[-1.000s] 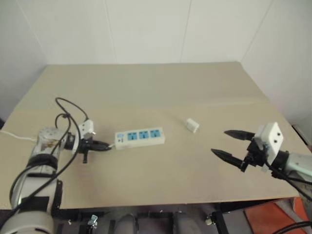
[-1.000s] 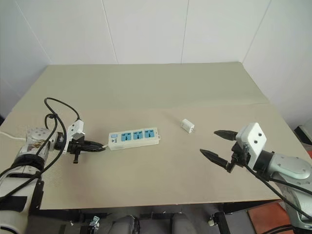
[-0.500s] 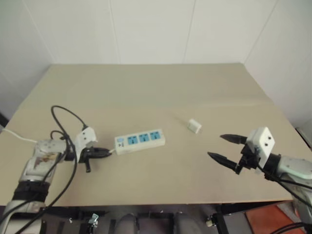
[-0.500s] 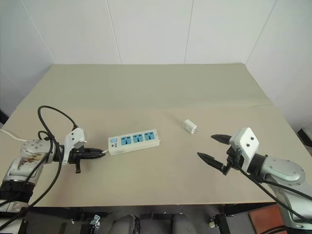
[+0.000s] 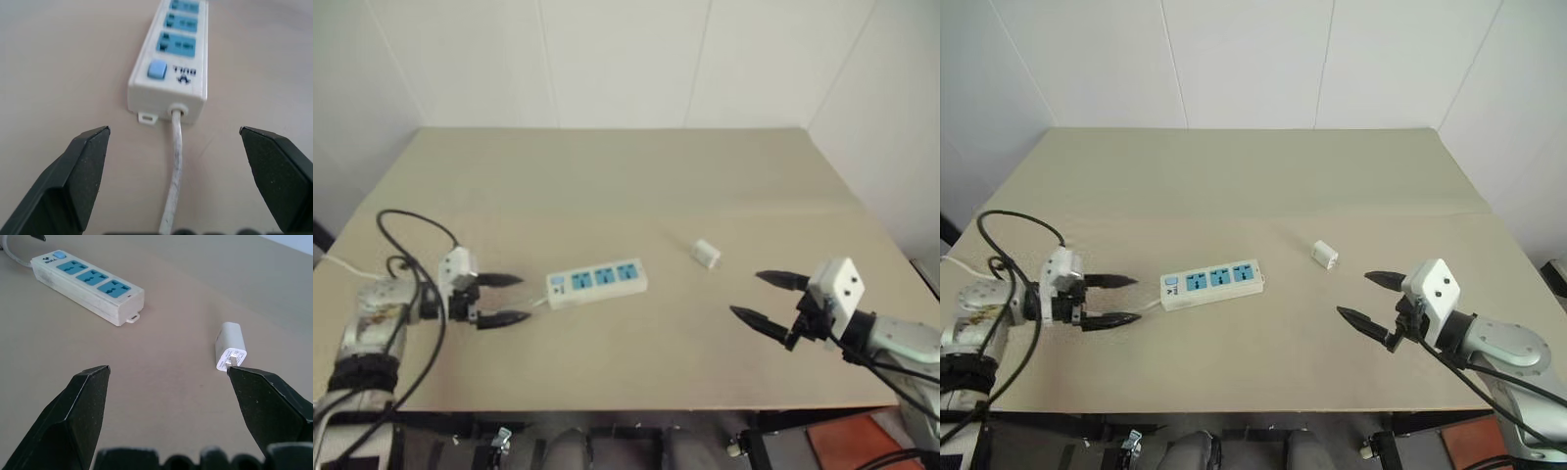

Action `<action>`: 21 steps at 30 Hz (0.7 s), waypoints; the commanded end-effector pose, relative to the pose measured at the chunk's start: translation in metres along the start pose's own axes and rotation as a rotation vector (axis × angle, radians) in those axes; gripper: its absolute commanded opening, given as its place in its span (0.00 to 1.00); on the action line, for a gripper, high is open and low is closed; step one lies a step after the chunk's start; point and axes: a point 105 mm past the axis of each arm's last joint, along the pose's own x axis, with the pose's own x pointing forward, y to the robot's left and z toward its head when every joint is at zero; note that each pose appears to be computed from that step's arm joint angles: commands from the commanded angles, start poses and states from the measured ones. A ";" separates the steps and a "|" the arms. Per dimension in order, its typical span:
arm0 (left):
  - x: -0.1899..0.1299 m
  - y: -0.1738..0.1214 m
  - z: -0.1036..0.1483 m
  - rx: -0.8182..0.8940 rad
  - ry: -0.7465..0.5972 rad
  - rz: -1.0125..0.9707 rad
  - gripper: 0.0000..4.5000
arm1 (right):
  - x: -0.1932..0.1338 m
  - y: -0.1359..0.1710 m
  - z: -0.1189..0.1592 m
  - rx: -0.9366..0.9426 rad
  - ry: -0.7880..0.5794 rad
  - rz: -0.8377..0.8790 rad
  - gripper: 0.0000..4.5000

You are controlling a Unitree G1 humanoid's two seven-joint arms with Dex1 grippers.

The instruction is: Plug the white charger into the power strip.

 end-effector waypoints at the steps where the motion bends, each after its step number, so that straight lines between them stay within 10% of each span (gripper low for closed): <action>1: -0.002 0.004 0.006 0.024 -0.102 -0.002 0.99 | -0.003 -0.001 0.014 -0.046 -0.049 -0.009 1.00; 21: 0.062 0.009 0.005 0.165 -0.165 -0.068 0.99 | -0.010 -0.005 0.024 -0.066 -0.031 -0.015 1.00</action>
